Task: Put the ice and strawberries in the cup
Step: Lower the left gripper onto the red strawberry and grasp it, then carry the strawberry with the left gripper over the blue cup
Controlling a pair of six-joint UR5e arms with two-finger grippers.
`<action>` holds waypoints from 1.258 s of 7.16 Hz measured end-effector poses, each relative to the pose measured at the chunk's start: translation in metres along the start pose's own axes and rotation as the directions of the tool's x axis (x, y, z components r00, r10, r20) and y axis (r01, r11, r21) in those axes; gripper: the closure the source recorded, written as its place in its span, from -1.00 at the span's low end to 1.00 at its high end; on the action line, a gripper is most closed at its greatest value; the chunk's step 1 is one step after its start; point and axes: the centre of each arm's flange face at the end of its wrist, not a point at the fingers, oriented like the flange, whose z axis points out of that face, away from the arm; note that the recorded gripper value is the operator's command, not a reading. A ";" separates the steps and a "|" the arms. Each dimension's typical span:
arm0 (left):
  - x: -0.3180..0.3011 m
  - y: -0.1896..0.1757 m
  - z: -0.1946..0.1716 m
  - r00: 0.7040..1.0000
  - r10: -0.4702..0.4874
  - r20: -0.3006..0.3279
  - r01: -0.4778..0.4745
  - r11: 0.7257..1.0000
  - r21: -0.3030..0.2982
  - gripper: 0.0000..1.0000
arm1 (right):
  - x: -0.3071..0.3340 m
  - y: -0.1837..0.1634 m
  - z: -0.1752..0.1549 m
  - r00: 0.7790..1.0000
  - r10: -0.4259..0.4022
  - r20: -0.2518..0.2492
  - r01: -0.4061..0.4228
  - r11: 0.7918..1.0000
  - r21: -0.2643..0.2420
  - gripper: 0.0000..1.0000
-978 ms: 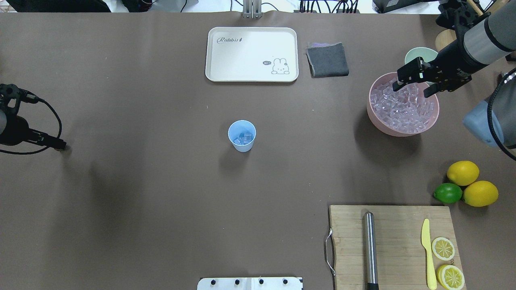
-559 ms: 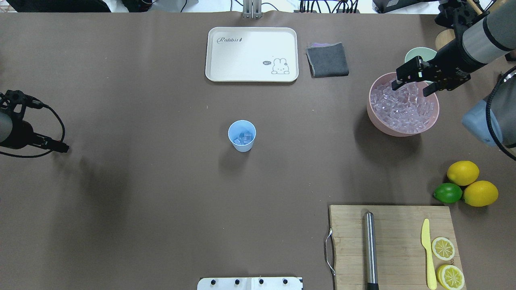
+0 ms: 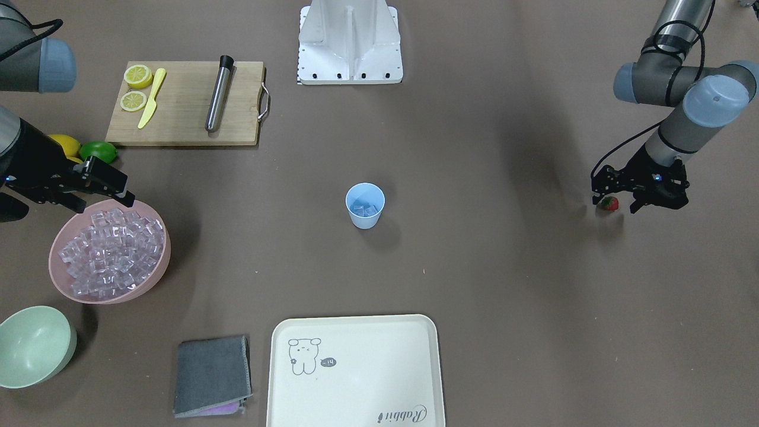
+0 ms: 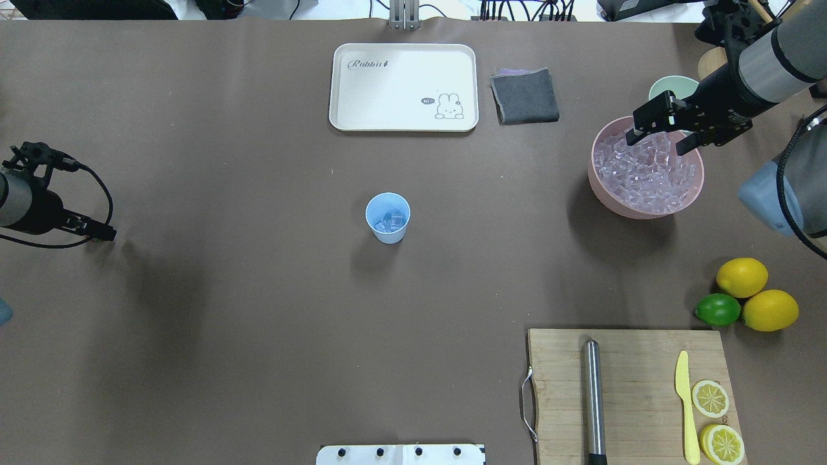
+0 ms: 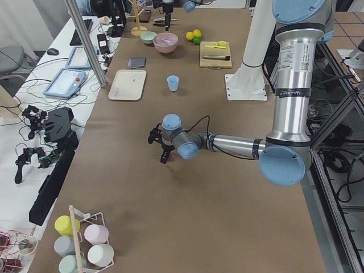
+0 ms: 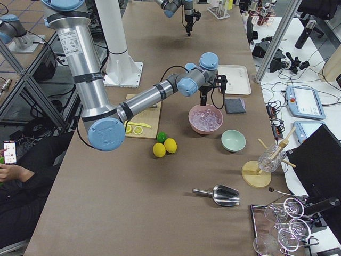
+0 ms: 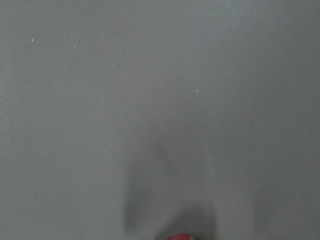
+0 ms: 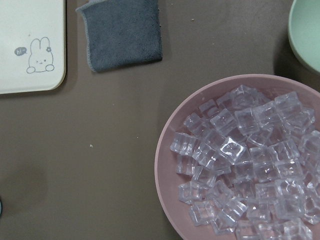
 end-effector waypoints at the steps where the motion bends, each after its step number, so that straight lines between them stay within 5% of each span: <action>1: 0.000 0.001 0.000 1.000 0.002 -0.001 -0.002 1.000 0.001 0.56 | 0.000 0.000 0.000 1.000 0.001 0.000 -0.001 1.000 0.000 -0.98; 2: -0.001 0.002 -0.001 1.000 0.003 -0.004 -0.003 1.000 0.003 1.00 | -0.001 0.000 0.000 1.000 0.001 0.000 -0.001 1.000 0.001 -0.98; 6: 0.005 -0.001 -0.018 0.999 0.016 -0.032 -0.014 0.999 0.040 1.00 | -0.005 0.002 -0.003 1.000 -0.005 0.008 0.005 1.000 0.002 -0.98; 9: 0.021 -0.048 -0.084 0.996 -0.012 -0.083 0.021 0.994 0.111 1.00 | -0.007 0.003 -0.005 1.000 -0.009 0.014 0.008 1.000 0.001 -0.98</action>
